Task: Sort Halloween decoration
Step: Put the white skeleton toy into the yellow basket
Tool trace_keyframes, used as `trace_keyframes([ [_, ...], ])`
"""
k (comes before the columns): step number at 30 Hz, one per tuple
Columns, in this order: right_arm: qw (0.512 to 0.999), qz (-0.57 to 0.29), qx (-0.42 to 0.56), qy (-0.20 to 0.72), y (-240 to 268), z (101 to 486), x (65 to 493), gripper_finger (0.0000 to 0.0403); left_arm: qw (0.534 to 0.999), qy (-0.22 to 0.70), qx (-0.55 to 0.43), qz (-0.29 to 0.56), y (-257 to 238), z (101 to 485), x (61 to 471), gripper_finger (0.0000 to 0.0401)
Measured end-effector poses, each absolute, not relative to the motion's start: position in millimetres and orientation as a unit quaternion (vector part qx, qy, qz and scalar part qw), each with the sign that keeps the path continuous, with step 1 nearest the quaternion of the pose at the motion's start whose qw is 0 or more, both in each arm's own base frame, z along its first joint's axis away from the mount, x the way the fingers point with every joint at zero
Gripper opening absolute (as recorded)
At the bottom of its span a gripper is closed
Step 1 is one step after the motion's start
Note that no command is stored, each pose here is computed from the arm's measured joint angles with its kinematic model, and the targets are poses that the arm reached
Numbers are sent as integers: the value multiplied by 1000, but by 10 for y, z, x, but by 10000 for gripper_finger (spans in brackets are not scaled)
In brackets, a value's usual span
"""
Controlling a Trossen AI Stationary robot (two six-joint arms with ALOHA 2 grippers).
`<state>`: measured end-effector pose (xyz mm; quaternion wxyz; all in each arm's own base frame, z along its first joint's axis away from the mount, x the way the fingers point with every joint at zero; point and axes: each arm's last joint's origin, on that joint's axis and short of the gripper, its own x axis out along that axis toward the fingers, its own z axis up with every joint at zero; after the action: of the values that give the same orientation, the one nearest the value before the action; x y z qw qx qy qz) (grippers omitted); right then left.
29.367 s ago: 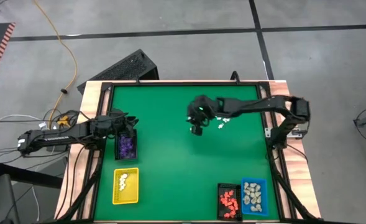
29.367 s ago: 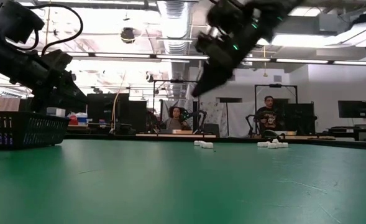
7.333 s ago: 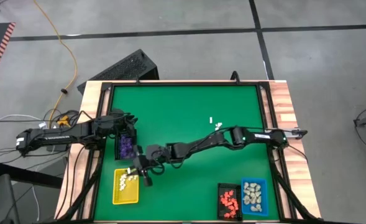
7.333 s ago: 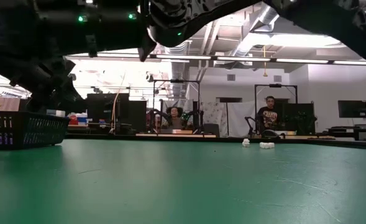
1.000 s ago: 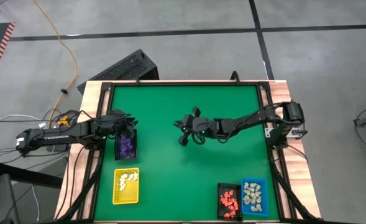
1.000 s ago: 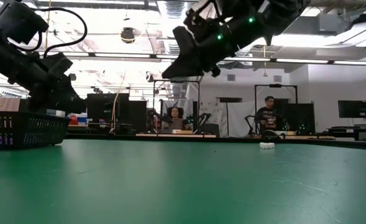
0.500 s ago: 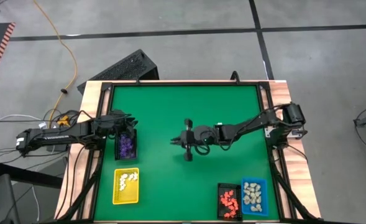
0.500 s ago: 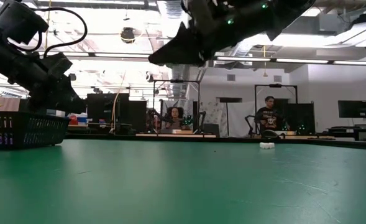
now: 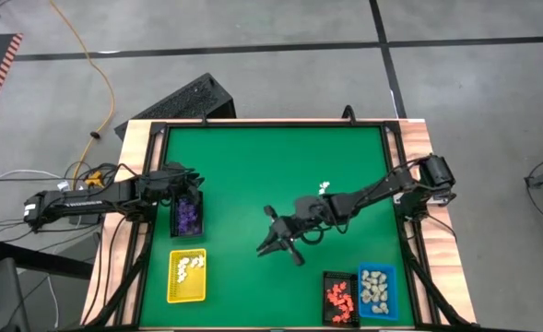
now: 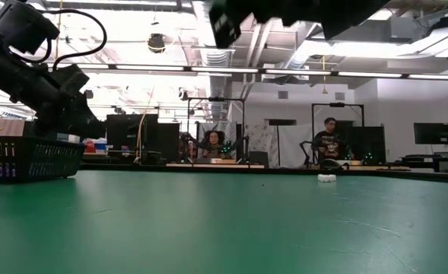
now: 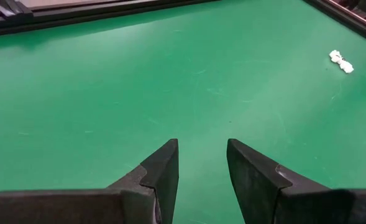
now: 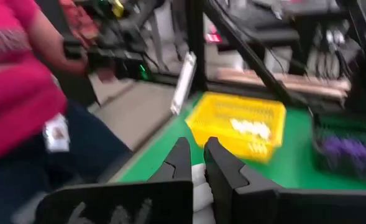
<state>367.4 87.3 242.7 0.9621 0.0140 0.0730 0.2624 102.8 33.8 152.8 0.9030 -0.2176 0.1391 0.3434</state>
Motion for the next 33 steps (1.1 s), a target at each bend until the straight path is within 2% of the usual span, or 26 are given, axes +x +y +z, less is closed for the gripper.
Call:
trace_keyframes([
  [16,919,382,19,-98,1364,2765,3495,28,903,139,-217,344,338,1528,1028,126],
  [18,929,359,23,-88,1391,2747,3495,27,903,139,-217,344,338,1528,1028,126],
  [24,977,205,64,-6,1182,2599,3610,28,905,143,-206,342,338,1528,1028,126],
  [33,989,134,67,-19,735,2579,3799,27,905,143,-206,342,338,1529,1028,126],
])
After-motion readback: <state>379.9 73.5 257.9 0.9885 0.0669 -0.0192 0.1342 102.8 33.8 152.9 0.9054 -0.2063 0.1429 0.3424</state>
